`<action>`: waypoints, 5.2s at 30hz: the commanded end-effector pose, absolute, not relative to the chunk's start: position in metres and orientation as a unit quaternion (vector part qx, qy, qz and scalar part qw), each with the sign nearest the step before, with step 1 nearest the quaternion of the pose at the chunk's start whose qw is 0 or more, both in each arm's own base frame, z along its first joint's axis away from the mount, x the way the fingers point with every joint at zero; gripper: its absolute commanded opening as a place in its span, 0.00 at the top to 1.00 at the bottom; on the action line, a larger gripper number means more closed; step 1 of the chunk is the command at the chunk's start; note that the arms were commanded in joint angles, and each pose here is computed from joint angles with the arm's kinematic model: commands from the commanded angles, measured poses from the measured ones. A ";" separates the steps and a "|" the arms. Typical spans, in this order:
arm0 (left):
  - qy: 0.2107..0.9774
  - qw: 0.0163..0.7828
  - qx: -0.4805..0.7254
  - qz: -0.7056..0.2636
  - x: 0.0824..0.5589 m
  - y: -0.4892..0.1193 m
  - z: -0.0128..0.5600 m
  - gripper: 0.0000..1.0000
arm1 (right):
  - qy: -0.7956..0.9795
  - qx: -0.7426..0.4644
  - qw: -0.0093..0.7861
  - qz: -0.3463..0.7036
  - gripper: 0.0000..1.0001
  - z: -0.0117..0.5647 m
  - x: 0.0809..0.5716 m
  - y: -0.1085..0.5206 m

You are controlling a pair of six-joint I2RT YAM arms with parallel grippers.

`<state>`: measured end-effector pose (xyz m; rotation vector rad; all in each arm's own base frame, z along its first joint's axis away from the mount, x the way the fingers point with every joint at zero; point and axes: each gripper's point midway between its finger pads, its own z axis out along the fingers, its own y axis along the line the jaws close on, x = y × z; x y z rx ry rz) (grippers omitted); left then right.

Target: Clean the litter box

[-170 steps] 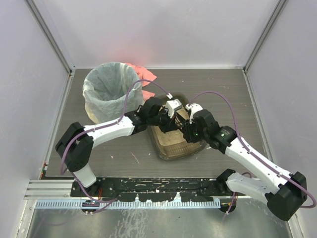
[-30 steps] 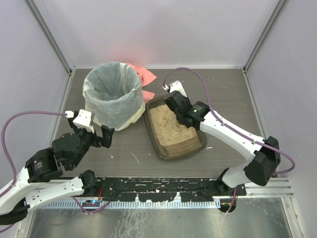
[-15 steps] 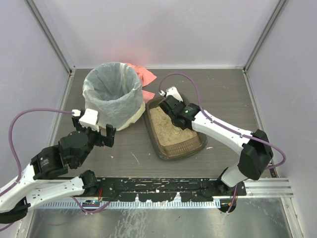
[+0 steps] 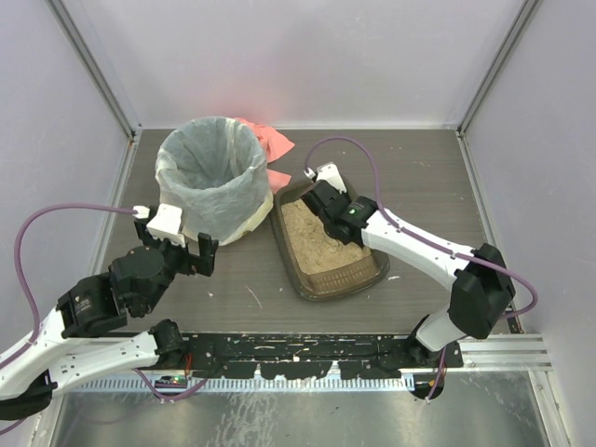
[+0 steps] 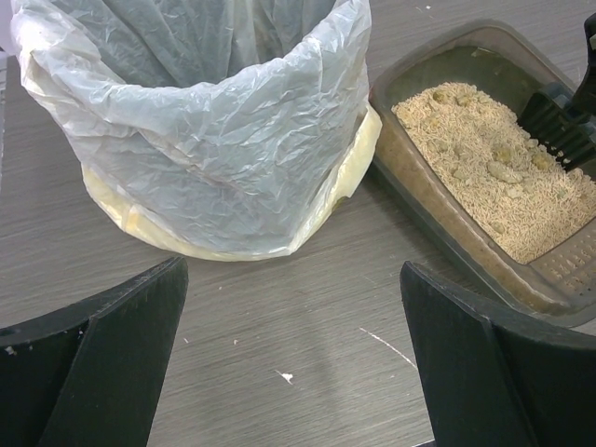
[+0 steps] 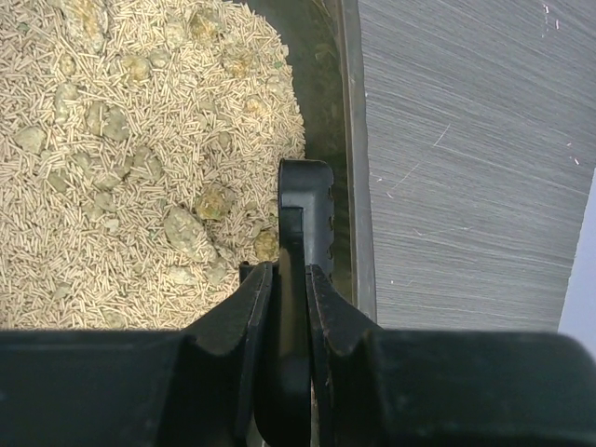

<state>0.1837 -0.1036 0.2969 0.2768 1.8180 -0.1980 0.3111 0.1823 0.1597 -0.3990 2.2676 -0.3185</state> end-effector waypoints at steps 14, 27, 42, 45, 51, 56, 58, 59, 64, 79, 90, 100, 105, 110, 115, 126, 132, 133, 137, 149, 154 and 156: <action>0.783 0.607 0.103 -0.090 0.188 -0.107 0.301 0.02 | 0.896 -0.040 0.440 0.053 0.99 0.201 0.330 0.248; 0.785 0.605 0.104 -0.083 0.189 -0.109 0.299 0.02 | 0.879 0.026 0.450 0.159 0.99 0.221 0.340 0.229; 0.789 0.599 0.105 -0.093 0.188 -0.112 0.296 0.02 | 0.884 0.084 0.402 0.225 0.99 0.167 0.328 0.181; 0.784 0.605 0.099 -0.099 0.187 -0.110 0.299 0.02 | 0.871 0.097 0.406 0.258 0.99 0.162 0.324 0.179; 0.778 0.613 0.089 -0.100 0.186 -0.103 0.302 0.02 | 0.856 0.131 0.406 0.293 0.99 0.145 0.317 0.178; 0.776 0.616 0.084 -0.101 0.185 -0.099 0.303 0.02 | 0.838 0.164 0.404 0.327 0.99 0.137 0.316 0.183; 0.777 0.616 0.084 -0.100 0.185 -0.099 0.303 0.02 | 0.833 0.175 0.405 0.333 0.99 0.135 0.317 0.184; 0.777 0.616 0.083 -0.099 0.185 -0.099 0.303 0.02 | 0.831 0.181 0.406 0.335 0.99 0.134 0.318 0.183; 0.778 0.615 0.085 -0.097 0.186 -0.100 0.302 0.02 | 0.817 0.202 0.413 0.347 0.99 0.132 0.315 0.180; 0.778 0.617 0.077 -0.089 0.188 -0.098 0.303 0.02 | 0.759 0.239 0.445 0.412 0.99 0.161 0.306 0.159; 0.779 0.615 0.086 -0.085 0.192 -0.106 0.307 0.02 | 0.724 0.253 0.452 0.455 0.99 0.177 0.301 0.144; 0.776 0.612 0.107 -0.104 0.195 -0.127 0.315 0.02 | 0.719 0.239 0.450 0.472 0.99 0.182 0.295 0.135; 0.776 0.614 0.109 -0.096 0.198 -0.128 0.324 0.02 | 0.719 0.223 0.441 0.489 0.99 0.183 0.292 0.133; 0.776 0.616 0.102 -0.092 0.200 -0.124 0.332 0.02 | 0.718 0.225 0.424 0.503 0.99 0.174 0.293 0.119; 0.786 0.606 0.097 -0.070 0.206 -0.117 0.326 0.02 | 0.696 0.242 0.414 0.534 0.99 0.173 0.289 0.115; 0.819 0.564 0.076 -0.069 0.228 -0.108 0.312 0.02 | 0.683 0.238 0.418 0.549 0.99 0.179 0.283 0.101; 0.821 0.563 0.072 -0.064 0.234 -0.105 0.308 0.02 | 0.665 0.225 0.411 0.582 0.99 0.187 0.279 0.111; 0.818 0.568 0.071 -0.066 0.236 -0.105 0.310 0.02 | 0.663 0.225 0.409 0.585 0.99 0.187 0.278 0.110; 0.812 0.574 0.072 -0.076 0.236 -0.108 0.314 0.02 | 0.649 0.263 0.411 0.584 0.99 0.181 0.282 0.097; 0.808 0.588 0.031 -0.022 0.237 -0.081 0.302 0.02 | 0.641 0.233 0.395 0.615 0.99 0.190 0.280 0.118; 0.806 0.591 0.026 -0.027 0.233 -0.078 0.302 0.02 | 0.644 0.231 0.383 0.621 0.99 0.188 0.281 0.127; 0.804 0.593 0.027 -0.026 0.233 -0.078 0.303 0.02 | 0.638 0.236 0.390 0.620 0.99 0.189 0.281 0.121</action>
